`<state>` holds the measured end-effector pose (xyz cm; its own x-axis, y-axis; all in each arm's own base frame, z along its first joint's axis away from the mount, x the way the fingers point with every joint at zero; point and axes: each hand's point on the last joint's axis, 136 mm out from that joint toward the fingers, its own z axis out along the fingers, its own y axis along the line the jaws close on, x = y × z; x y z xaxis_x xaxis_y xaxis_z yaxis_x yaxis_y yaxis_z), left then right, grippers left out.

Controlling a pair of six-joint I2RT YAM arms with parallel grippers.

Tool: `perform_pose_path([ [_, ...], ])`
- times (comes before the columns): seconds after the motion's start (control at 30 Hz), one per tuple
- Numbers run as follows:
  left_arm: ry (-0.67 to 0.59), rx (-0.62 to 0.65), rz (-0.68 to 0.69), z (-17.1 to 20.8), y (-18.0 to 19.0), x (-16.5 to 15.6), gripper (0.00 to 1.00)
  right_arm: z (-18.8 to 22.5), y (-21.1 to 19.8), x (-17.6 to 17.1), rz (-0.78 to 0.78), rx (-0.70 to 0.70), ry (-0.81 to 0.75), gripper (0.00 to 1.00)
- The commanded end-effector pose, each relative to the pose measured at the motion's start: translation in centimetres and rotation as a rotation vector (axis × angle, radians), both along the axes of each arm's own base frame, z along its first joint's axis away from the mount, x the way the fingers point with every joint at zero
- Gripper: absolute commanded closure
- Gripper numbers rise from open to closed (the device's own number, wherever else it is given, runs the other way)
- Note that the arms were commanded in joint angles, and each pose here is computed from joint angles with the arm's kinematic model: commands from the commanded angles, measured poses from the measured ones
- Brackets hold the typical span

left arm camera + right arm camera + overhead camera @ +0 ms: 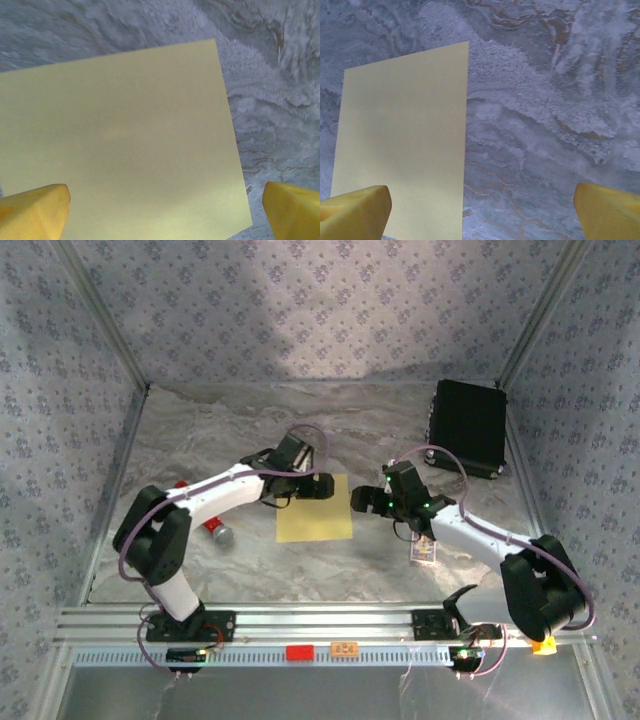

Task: Fold a paper plane with a square sheet of paper (pick it up from the middle)
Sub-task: Move the square sheet of paper to the center of the table.

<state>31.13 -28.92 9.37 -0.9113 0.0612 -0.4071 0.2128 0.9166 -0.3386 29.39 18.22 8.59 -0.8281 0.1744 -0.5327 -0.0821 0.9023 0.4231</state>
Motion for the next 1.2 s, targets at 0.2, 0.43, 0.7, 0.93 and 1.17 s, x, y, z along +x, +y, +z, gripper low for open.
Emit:
perform_pose_path([
  [0.2,0.095,0.083,-0.042,-3.4,-2.1,-1.2,0.02,-0.2,-3.1,-0.6,-0.151,-0.019,0.009,0.01],
  [0.43,0.140,0.104,-0.049,-5.4,-2.0,-2.0,0.03,-0.3,-3.3,-0.8,-0.164,0.004,0.008,0.01],
  [0.7,0.185,0.136,-0.054,-7.3,-0.3,-4.1,0.04,-0.2,-3.3,-0.7,-0.174,0.024,0.009,0.01],
  [0.93,0.198,0.120,-0.084,-7.4,1.2,-6.5,0.04,1.1,-2.8,-0.5,-0.195,0.154,-0.007,0.01],
  [1.17,0.125,0.097,-0.079,-4.7,1.2,-5.8,0.04,2.4,-2.3,-0.5,-0.192,0.241,-0.003,0.01],
])
